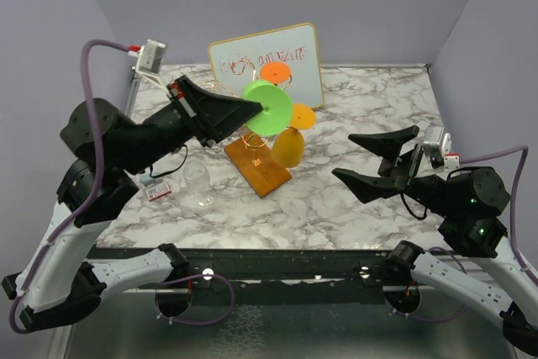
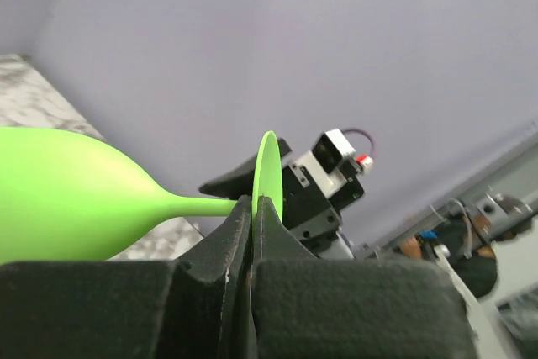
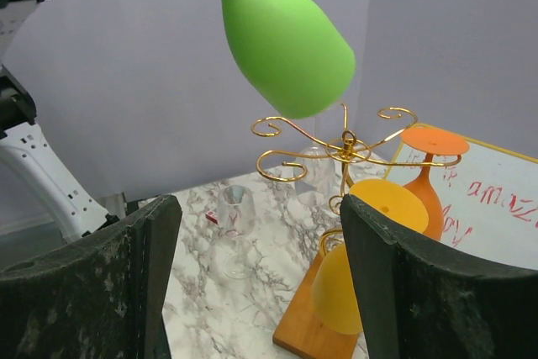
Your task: Place the wine glass upside down on the wine glass rack
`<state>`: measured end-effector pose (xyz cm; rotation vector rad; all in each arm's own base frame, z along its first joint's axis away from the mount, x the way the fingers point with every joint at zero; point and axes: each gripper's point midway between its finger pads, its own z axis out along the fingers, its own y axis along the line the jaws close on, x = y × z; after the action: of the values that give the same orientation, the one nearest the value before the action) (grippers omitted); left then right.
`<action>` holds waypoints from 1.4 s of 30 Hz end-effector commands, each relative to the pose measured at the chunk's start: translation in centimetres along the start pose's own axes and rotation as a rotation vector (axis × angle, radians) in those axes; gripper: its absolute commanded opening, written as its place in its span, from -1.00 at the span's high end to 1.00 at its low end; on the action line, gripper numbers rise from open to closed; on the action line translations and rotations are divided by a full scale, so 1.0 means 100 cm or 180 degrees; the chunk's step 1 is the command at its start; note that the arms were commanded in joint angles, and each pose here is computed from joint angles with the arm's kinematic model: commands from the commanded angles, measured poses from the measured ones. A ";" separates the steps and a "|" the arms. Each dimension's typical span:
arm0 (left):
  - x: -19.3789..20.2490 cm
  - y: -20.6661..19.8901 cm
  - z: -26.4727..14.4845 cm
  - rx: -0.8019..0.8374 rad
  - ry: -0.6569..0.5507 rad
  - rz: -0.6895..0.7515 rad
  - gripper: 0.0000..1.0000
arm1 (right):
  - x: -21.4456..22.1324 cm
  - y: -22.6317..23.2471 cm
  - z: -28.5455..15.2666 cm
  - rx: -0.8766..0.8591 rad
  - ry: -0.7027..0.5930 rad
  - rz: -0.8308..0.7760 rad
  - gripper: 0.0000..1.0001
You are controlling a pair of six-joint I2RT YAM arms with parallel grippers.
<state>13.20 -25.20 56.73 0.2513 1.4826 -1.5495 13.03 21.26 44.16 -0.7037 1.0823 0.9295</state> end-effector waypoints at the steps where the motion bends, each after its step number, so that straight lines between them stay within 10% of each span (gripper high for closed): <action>1: -0.027 0.041 -0.029 -0.0841 -0.0514 0.0244 1.00 | 0.000 -0.005 0.000 0.0109 -0.0009 0.0079 -0.63; 24: -0.109 0.126 0.042 -0.1728 -0.0854 0.1648 1.00 | 0.019 0.004 0.012 -0.0084 0.0048 0.0245 -0.62; 42: -0.129 0.270 0.015 -0.1348 -0.0584 0.0001 1.00 | 0.040 0.005 0.016 -0.0112 0.0176 0.0396 -0.62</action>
<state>40.99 -14.62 47.88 -0.1460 1.6108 -0.9861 14.18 23.44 41.17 -0.6884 1.1765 1.0167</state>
